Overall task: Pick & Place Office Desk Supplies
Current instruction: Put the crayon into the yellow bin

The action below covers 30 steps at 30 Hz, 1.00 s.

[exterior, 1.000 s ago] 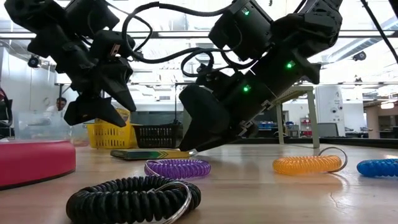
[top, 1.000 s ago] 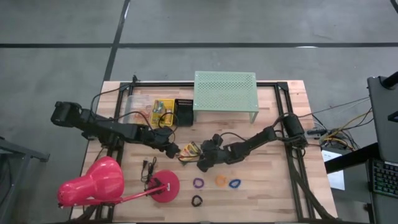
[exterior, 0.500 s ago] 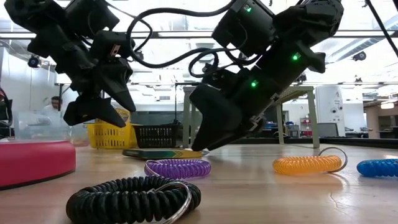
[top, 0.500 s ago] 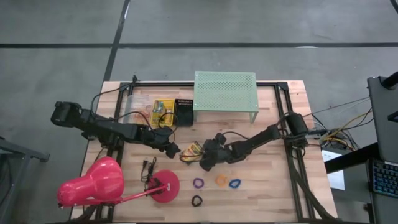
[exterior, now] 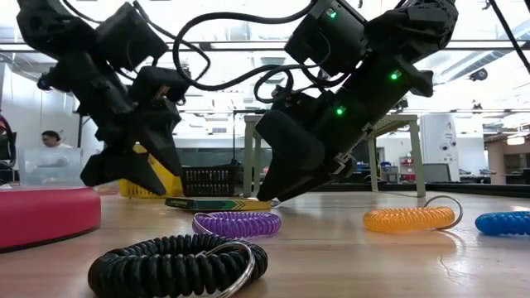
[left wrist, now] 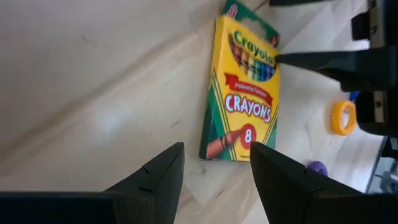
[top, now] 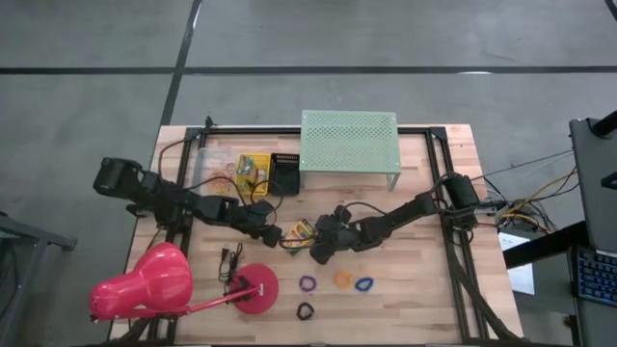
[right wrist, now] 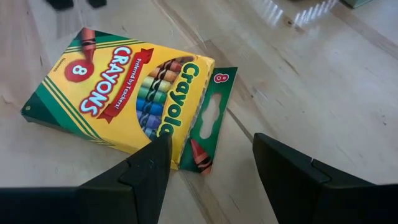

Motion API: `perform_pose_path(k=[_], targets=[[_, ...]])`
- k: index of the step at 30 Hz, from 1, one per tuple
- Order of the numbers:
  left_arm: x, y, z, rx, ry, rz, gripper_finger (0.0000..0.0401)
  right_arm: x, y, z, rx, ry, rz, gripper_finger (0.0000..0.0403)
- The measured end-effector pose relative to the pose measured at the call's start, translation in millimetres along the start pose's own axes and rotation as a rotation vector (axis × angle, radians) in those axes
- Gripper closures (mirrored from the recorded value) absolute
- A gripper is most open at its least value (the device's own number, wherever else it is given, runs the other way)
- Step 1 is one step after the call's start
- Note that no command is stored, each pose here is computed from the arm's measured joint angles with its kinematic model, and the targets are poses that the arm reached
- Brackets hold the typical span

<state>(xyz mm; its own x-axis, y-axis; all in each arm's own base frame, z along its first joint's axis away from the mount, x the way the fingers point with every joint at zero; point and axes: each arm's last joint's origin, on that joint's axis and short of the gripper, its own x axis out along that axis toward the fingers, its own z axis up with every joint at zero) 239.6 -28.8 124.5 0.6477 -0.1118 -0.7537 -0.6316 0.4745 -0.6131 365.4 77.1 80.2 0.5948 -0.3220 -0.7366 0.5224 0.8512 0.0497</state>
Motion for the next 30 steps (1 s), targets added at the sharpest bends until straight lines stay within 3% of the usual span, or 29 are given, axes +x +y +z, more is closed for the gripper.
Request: perform_pose_path(k=[7,16,30], targets=[[12.5,5.9,-3.1,-0.101,0.056,0.028,0.0213,0.0,-0.1,-0.1,-0.001,0.0,0.001,0.0177],[17.1,-1.3,-1.8,-0.09,0.07,-0.076,0.0214,0.0,0.0,-0.3,-0.003,0.0,0.001,0.0177],[17.0,-0.2,-1.9,-0.094,0.068,-0.063,0.0215,0.0,-0.1,-0.3,-0.003,-0.001,0.001,0.0177]])
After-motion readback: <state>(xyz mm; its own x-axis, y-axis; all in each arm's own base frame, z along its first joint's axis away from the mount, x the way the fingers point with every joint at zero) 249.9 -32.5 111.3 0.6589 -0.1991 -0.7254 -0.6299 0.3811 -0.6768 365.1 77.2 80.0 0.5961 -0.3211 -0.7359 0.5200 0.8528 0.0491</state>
